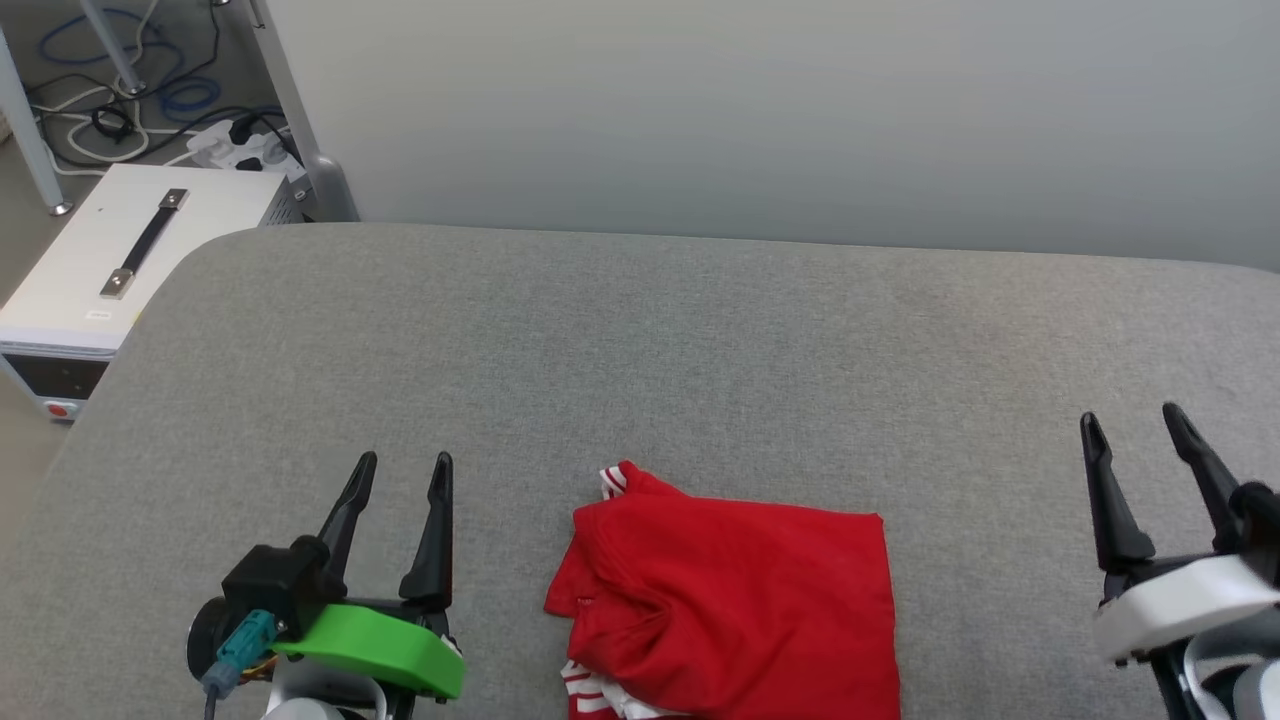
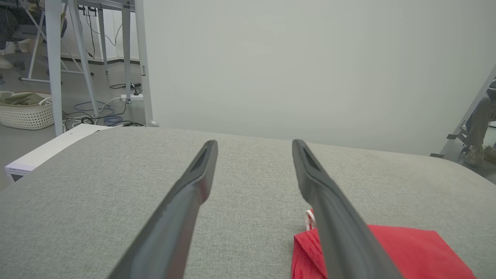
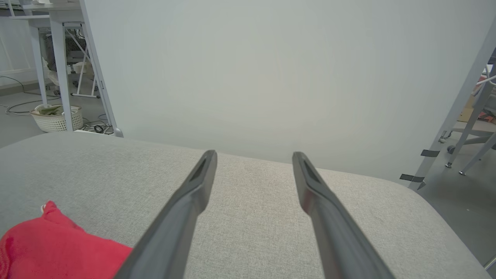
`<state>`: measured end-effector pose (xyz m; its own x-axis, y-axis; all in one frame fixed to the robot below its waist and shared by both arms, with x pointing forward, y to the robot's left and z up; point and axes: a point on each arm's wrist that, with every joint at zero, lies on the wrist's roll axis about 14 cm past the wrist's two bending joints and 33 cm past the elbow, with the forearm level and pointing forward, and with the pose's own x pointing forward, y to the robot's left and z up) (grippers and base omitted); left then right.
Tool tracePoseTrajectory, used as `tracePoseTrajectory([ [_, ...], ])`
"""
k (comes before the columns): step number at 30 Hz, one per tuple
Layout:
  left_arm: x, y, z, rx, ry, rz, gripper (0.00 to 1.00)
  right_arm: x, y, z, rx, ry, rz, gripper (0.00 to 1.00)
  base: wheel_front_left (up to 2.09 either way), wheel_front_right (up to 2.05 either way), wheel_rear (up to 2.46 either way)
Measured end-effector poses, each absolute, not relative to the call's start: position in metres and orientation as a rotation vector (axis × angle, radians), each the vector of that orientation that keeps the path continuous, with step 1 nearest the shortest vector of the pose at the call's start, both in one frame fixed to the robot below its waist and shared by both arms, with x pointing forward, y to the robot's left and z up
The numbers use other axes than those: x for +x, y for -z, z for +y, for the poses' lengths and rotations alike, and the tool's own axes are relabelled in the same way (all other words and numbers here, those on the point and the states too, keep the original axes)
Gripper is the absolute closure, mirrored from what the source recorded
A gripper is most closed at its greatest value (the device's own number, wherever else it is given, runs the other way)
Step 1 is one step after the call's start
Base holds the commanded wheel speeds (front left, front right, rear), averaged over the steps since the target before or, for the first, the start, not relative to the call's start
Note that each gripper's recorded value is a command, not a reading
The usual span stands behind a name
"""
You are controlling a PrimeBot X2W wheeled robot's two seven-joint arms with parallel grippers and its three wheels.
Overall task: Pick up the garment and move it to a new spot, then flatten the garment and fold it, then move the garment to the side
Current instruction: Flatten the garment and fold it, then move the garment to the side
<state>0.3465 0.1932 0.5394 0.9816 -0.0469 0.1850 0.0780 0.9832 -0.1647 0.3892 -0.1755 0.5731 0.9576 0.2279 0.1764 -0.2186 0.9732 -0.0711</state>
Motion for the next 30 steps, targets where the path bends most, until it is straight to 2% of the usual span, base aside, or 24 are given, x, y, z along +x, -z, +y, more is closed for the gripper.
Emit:
tracePoseTrajectory([
  [6, 0.342, -0.531, 0.188, -0.182, 0.075, -0.156, 0.0, 0.363, -0.557, -0.177, 0.009, -0.167, -0.183, 0.0, 0.0, 0.0, 0.0],
  [12, 0.338, -0.525, 0.183, -0.17, 0.088, -0.137, 0.0, 0.354, -0.549, -0.174, 0.056, -0.139, -0.181, 0.0, 0.0, 0.0, 0.0],
  [26, 0.335, -0.521, 0.181, -0.169, 0.093, -0.127, 0.0, 0.353, -0.543, -0.171, 0.077, -0.136, -0.168, 0.0, 0.0, 0.0, 0.0],
  [30, 0.336, -0.518, 0.181, -0.165, 0.092, -0.115, 0.0, 0.355, -0.524, -0.164, 0.084, -0.156, -0.072, 0.0, 0.0, 0.0, 0.0],
])
